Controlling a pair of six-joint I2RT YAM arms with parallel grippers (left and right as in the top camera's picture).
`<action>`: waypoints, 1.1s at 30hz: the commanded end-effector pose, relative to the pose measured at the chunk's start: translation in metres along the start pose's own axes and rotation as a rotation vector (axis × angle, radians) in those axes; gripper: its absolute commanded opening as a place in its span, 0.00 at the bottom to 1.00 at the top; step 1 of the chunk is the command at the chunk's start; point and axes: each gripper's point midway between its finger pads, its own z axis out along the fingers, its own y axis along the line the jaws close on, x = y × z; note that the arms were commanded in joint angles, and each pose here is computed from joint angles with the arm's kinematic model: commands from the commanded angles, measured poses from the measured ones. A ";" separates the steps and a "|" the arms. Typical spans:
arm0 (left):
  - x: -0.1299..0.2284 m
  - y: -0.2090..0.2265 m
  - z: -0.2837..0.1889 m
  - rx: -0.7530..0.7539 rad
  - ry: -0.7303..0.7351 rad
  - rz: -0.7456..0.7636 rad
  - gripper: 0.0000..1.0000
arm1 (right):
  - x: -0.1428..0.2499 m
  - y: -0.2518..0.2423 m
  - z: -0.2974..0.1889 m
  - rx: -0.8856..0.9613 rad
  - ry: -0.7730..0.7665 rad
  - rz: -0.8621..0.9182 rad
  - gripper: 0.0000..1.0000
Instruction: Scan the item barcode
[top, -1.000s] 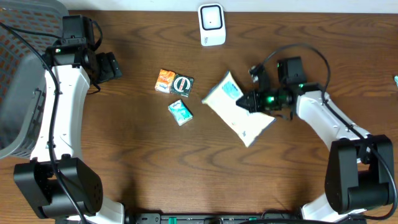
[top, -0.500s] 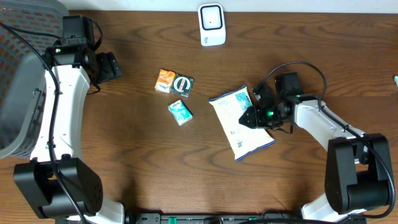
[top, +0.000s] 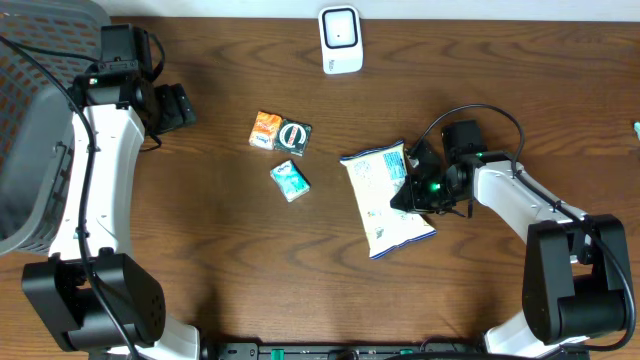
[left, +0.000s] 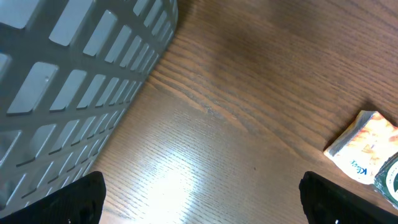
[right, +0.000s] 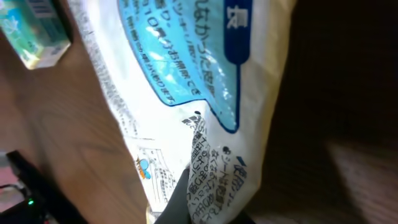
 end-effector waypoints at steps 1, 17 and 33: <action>0.003 0.001 0.005 -0.003 0.016 0.010 0.98 | 0.001 0.029 -0.005 -0.147 -0.004 -0.024 0.01; 0.003 0.001 0.005 -0.003 0.016 0.010 0.98 | -0.065 0.119 -0.105 -0.871 -0.157 -0.079 0.01; 0.003 0.001 0.005 -0.003 0.016 0.010 0.98 | -0.088 0.147 -0.146 -0.915 -0.248 -0.207 0.01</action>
